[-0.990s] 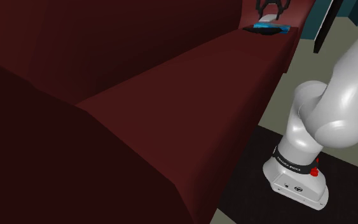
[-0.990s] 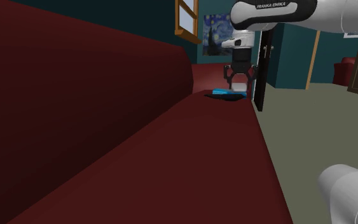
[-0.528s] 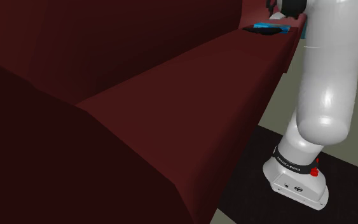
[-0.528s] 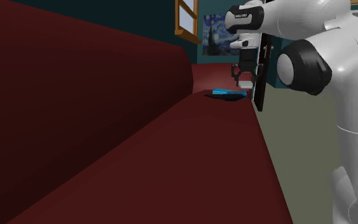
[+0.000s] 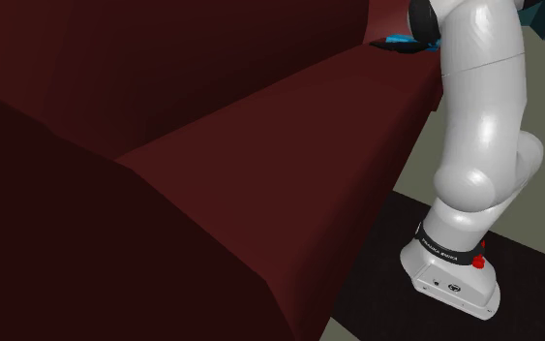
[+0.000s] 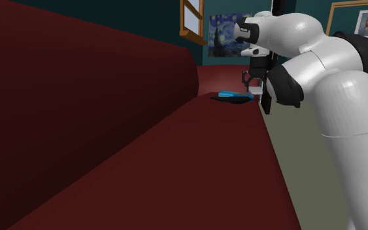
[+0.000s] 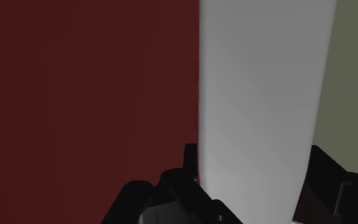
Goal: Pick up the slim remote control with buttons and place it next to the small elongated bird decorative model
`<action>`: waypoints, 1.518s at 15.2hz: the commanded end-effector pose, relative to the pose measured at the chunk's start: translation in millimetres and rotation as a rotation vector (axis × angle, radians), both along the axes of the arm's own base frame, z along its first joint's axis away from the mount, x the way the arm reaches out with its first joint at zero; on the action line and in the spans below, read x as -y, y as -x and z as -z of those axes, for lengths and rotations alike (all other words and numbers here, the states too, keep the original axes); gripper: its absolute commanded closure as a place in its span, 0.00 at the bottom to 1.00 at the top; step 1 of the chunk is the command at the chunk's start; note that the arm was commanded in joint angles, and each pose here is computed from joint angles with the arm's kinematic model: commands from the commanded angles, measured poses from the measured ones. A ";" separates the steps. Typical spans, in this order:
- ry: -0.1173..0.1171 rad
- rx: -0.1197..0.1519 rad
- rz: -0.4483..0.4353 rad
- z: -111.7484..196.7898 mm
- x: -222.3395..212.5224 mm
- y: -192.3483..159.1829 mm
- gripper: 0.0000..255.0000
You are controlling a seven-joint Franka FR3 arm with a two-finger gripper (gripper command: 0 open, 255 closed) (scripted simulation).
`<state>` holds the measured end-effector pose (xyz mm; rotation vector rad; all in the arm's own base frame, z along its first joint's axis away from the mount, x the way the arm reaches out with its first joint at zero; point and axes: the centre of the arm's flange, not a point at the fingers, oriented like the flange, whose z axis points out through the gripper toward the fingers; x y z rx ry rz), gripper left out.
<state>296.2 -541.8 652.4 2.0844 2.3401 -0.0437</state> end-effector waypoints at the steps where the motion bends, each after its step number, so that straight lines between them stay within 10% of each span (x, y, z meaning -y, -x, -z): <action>1: 0.001 0.000 0.000 10.7 -0.1 0.5 1.00; 23: 0.001 0.000 0.000 83.0 -0.1 0.5 1.00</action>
